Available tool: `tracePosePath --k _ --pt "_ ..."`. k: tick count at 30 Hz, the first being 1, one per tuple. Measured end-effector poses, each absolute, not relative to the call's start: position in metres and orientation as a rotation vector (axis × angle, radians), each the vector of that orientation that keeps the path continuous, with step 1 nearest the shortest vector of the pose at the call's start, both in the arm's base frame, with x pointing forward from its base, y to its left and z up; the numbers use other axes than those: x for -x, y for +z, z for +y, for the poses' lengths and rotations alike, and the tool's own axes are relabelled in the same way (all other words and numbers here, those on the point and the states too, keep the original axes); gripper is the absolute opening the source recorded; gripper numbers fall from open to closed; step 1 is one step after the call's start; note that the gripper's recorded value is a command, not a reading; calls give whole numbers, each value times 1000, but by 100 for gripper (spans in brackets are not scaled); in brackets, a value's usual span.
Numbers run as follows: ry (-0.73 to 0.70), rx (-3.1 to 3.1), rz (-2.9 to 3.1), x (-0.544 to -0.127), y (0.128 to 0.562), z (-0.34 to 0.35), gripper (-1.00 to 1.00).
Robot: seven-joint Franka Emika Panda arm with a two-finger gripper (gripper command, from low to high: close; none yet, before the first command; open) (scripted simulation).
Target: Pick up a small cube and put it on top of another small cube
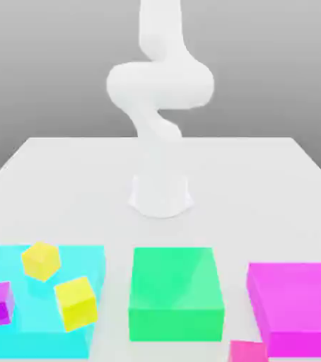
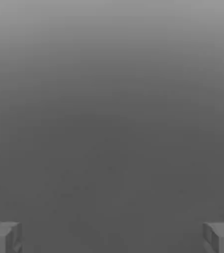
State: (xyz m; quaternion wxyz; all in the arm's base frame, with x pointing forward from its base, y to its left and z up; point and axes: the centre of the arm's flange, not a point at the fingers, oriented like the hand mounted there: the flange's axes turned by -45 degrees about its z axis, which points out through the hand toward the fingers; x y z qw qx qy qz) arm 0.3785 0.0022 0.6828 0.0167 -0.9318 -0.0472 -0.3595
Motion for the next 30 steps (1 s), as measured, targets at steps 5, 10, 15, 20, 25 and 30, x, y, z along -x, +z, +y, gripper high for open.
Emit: tracePosePath --k 5,10,15,20,25,30 --pt "-918 2882 -477 -438 617 17 0" --pt "-740 2836 -780 -484 543 40 0" --pt "-574 2767 -1070 -515 464 68 0" --pt "-413 2673 -1365 -530 383 99 0" --pt "-256 2569 -1642 -534 305 117 0" --pt "-93 2437 -1928 -528 235 130 0"
